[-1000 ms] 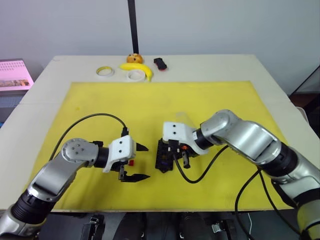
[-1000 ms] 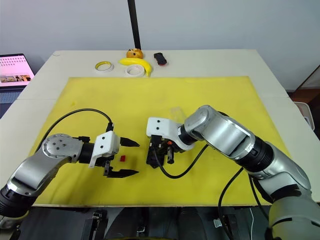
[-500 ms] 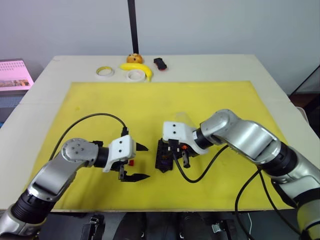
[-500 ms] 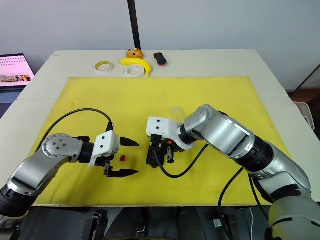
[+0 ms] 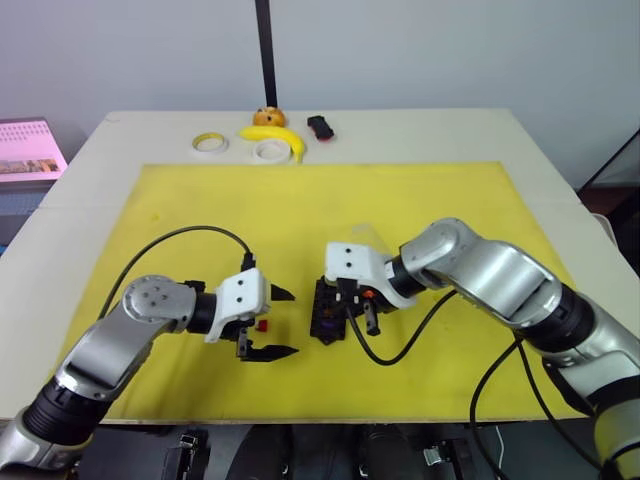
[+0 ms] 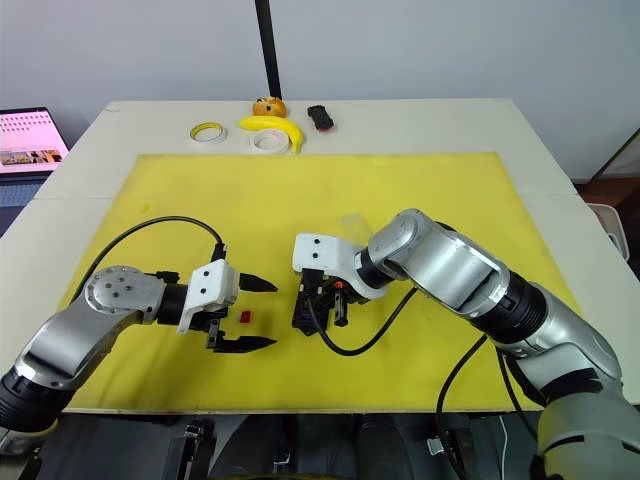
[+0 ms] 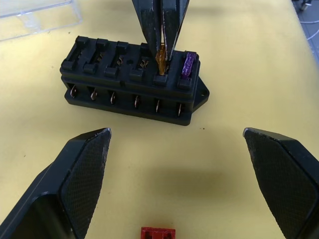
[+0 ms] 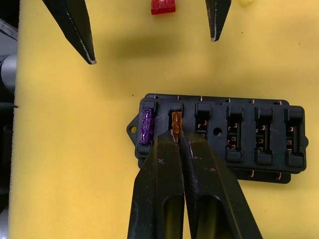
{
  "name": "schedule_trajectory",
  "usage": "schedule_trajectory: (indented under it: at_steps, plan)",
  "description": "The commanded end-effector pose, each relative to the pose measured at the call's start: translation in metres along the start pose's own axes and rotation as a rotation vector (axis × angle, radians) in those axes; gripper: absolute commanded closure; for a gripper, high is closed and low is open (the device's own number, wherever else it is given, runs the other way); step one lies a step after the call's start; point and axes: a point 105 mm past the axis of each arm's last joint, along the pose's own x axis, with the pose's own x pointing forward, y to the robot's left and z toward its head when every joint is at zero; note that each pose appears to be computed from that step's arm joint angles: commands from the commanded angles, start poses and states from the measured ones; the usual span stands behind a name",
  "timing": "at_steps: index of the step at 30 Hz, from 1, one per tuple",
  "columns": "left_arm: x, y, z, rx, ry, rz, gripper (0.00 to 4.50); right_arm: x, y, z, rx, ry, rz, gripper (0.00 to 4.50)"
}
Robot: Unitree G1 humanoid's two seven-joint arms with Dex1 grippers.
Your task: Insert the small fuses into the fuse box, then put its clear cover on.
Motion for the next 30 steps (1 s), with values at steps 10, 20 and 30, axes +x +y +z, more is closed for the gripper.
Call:
schedule_trajectory:
  at_steps: [10, 20, 30]
  plan:
    - [-0.001, 0.001, 0.007, 0.035, -0.01, 0.005, 0.03, -0.004, -0.007, -0.001, -0.011, 0.013, -0.046, 4.5]
    - [-0.001, 0.002, 0.008, 0.033, -0.015, 0.013, 0.03, 0.0, -0.009, -0.006, -0.027, 0.039, -0.05, 4.5]
    - [0.0, 0.002, 0.008, 0.032, -0.014, 0.011, 0.0, -0.008, -0.008, 0.006, -0.025, -0.014, -0.033, 2.58]
